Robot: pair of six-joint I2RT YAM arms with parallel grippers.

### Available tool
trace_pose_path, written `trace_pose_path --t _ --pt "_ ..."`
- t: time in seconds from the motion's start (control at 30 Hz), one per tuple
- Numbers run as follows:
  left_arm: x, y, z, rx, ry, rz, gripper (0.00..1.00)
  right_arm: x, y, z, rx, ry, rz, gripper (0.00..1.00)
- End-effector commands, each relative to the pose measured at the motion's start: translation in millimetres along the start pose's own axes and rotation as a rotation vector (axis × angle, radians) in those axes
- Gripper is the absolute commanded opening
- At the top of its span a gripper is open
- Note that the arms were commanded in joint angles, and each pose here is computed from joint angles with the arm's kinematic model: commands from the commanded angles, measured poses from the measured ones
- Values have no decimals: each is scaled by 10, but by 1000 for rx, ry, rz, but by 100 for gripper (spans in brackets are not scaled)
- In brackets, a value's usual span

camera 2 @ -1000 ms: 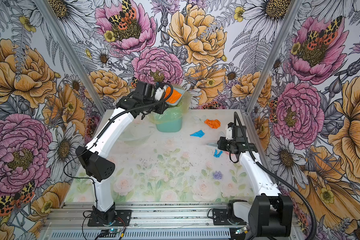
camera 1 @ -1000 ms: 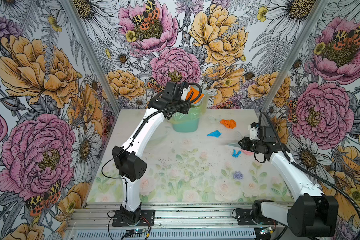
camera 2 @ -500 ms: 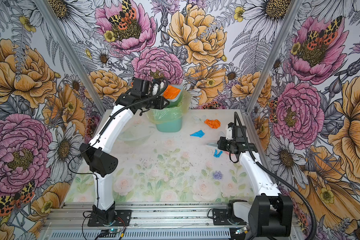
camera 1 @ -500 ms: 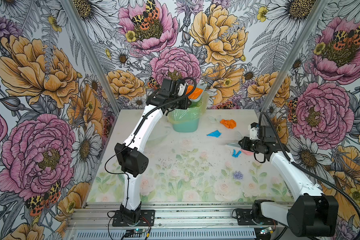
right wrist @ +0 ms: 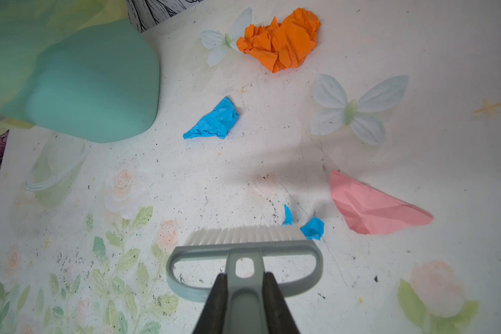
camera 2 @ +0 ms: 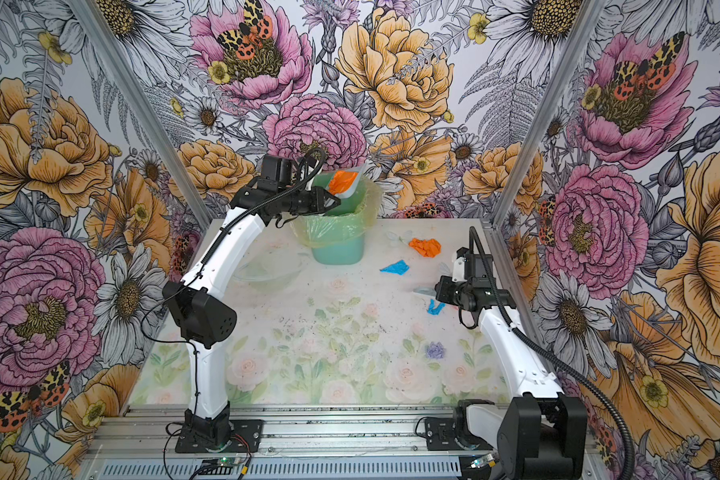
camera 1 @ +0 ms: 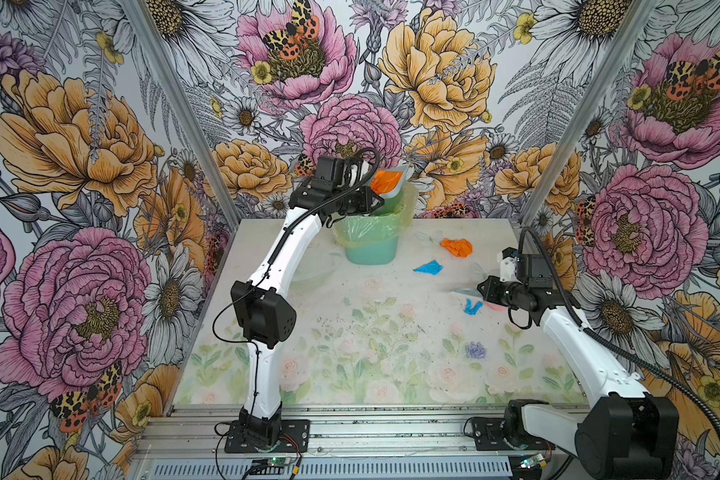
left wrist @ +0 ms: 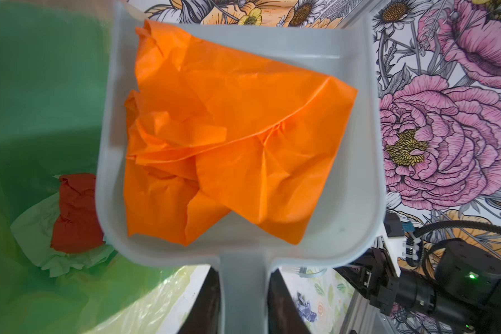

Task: Sweep away the paper scraps from the table
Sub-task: 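Lift the dustpan with the left gripper and carry it over the green bin, then tilt the dustpan over the bin with the left gripper to dump the scrap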

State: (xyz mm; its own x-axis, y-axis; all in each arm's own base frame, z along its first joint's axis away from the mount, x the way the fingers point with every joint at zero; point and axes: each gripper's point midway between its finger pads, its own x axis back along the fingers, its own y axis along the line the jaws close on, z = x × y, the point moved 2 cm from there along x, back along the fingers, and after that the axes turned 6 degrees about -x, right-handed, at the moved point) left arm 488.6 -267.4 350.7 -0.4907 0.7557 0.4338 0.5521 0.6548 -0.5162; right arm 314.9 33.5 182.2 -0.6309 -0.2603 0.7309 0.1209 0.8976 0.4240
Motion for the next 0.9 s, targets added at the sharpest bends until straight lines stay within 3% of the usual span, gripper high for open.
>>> trace_pose_path --t 0.0,0.43,0.87 --pt "30 -99 -120 53 -39 124 0 35 -4 -38 -10 -26 4 0" --pt "105 -174 -266 275 -138 483 0 18 -14 -26 -12 -19 6 0" --pt "259 -271 -350 315 -158 580 0 28 -15 -19 -16 -23 7 0"
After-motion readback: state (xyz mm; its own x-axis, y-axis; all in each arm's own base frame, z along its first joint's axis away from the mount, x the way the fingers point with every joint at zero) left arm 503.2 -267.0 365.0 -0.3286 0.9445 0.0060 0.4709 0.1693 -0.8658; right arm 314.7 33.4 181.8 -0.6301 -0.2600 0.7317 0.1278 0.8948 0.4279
